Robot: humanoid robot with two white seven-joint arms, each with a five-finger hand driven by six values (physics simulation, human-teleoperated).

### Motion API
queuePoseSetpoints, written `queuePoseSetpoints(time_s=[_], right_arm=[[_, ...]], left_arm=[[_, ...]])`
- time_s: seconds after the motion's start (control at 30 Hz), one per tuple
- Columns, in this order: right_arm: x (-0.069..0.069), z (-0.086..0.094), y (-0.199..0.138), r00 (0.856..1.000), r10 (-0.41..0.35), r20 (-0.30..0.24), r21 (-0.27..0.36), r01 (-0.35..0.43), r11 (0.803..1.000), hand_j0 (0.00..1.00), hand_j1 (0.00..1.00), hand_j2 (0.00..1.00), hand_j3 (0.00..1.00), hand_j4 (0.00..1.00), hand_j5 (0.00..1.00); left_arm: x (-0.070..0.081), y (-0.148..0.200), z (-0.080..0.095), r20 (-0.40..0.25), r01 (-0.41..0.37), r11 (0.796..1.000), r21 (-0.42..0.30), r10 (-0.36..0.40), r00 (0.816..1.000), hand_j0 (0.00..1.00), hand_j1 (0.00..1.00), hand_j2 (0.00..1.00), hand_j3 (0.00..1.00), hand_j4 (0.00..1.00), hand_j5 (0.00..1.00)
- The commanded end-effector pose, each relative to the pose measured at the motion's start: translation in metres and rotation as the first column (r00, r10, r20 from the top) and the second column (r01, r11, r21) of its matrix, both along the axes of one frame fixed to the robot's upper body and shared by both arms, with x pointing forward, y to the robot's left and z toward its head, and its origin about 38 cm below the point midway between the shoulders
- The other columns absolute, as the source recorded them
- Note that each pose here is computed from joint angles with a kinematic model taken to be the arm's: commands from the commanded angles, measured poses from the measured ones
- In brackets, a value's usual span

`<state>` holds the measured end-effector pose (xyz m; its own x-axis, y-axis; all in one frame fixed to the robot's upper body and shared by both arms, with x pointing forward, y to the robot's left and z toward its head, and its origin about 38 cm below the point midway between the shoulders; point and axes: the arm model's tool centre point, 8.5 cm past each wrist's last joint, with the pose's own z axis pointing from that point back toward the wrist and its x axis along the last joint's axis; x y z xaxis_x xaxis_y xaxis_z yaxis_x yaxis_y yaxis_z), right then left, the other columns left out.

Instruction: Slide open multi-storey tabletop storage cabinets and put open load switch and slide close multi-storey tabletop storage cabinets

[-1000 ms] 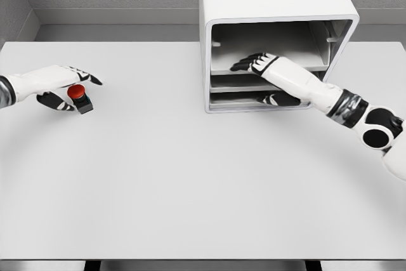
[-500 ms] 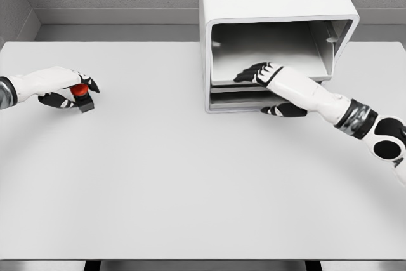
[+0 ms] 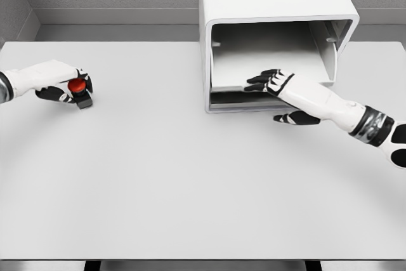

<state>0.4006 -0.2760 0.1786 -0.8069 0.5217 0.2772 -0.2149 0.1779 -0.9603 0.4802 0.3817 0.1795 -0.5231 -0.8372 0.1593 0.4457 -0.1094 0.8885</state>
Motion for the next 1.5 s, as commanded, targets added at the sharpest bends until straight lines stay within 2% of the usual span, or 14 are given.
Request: queuePoseSetpoints(time_s=[0.0, 0.17, 0.43, 0.6, 0.7, 0.77, 0.9, 1.03, 1.17, 1.3, 1.47], right_arm=[[-0.001, 0.002, -0.007, 1.0, -0.011, -0.004, -0.001, 0.011, 1.0, 0.91, 0.91, 0.91, 0.91, 0.91, 0.91], [-0.011, 0.006, -0.011, 1.0, -0.02, 0.008, 0.026, 0.02, 0.999, 0.91, 0.91, 0.91, 0.91, 0.91, 0.91], [-0.027, 0.02, -0.02, 1.0, 0.001, 0.031, -0.003, -0.001, 1.0, 0.91, 0.91, 0.91, 0.91, 0.91, 0.91], [-0.036, 0.018, -0.023, 1.0, 0.008, 0.018, -0.015, -0.007, 1.0, 0.92, 0.92, 0.92, 0.92, 0.92, 0.92], [-0.04, 0.019, -0.024, 1.0, 0.014, 0.017, -0.023, -0.014, 1.0, 0.92, 0.92, 0.92, 0.92, 0.92, 0.92], [-0.042, 0.018, -0.023, 1.0, 0.019, 0.012, -0.022, -0.018, 1.0, 0.92, 0.92, 0.92, 0.92, 0.92, 0.92], [-0.054, 0.024, -0.029, 1.0, 0.005, 0.028, -0.003, -0.004, 1.0, 0.92, 0.92, 0.92, 0.92, 0.92, 0.92], [-0.059, 0.027, -0.031, 1.0, 0.015, 0.027, -0.019, -0.015, 1.0, 0.92, 0.92, 0.92, 0.92, 0.92, 0.92], [-0.062, 0.033, -0.031, 0.999, 0.023, 0.039, -0.025, -0.022, 0.999, 0.92, 0.92, 0.92, 0.92, 0.92, 0.92], [-0.056, 0.043, -0.033, 0.998, 0.009, 0.056, 0.006, -0.009, 1.0, 0.89, 0.89, 0.89, 0.89, 0.89, 0.89], [-0.053, 0.041, -0.032, 0.999, -0.001, 0.052, 0.027, -0.001, 1.0, 0.89, 0.89, 0.89, 0.89, 0.89, 0.89]], left_arm=[[0.0, -0.002, 0.004, 0.011, 0.006, 1.0, -0.007, -0.005, 1.0, 0.47, 0.47, 0.47, 0.47, 0.47, 0.47], [0.0, -0.012, 0.013, 0.04, 0.036, 0.999, -0.007, -0.035, 0.999, 0.46, 0.46, 0.46, 0.46, 0.46, 0.46], [0.0, -0.016, 0.018, 0.053, 0.048, 0.999, -0.007, -0.048, 0.997, 0.43, 0.43, 0.43, 0.43, 0.43, 0.43], [0.0, -0.017, 0.021, 0.063, 0.053, 0.999, -0.007, -0.053, 0.997, 0.42, 0.42, 0.42, 0.42, 0.42, 0.42], [-0.001, -0.026, 0.032, 0.097, 0.082, 0.997, -0.005, -0.081, 0.992, 0.41, 0.41, 0.41, 0.41, 0.41, 0.41], [-0.001, -0.026, 0.033, 0.099, 0.081, 0.997, -0.006, -0.08, 0.992, 0.41, 0.41, 0.41, 0.41, 0.41, 0.41], [-0.001, -0.029, 0.037, 0.11, 0.089, 0.996, -0.006, -0.088, 0.99, 0.41, 0.41, 0.41, 0.41, 0.41, 0.41], [-0.002, -0.031, 0.039, 0.117, 0.098, 0.995, -0.004, -0.097, 0.988, 0.41, 0.41, 0.41, 0.41, 0.41, 0.41], [-0.002, -0.034, 0.041, 0.125, 0.107, 0.994, -0.002, -0.105, 0.986, 0.41, 0.41, 0.41, 0.41, 0.41, 0.41], [-0.004, -0.04, 0.046, 0.141, 0.125, 0.992, 0.002, -0.124, 0.982, 0.41, 0.41, 0.41, 0.41, 0.41, 0.41], [-0.007, -0.048, 0.053, 0.17, 0.148, 0.989, 0.002, -0.146, 0.975, 0.41, 0.41, 0.41, 0.41, 0.41, 0.41]])
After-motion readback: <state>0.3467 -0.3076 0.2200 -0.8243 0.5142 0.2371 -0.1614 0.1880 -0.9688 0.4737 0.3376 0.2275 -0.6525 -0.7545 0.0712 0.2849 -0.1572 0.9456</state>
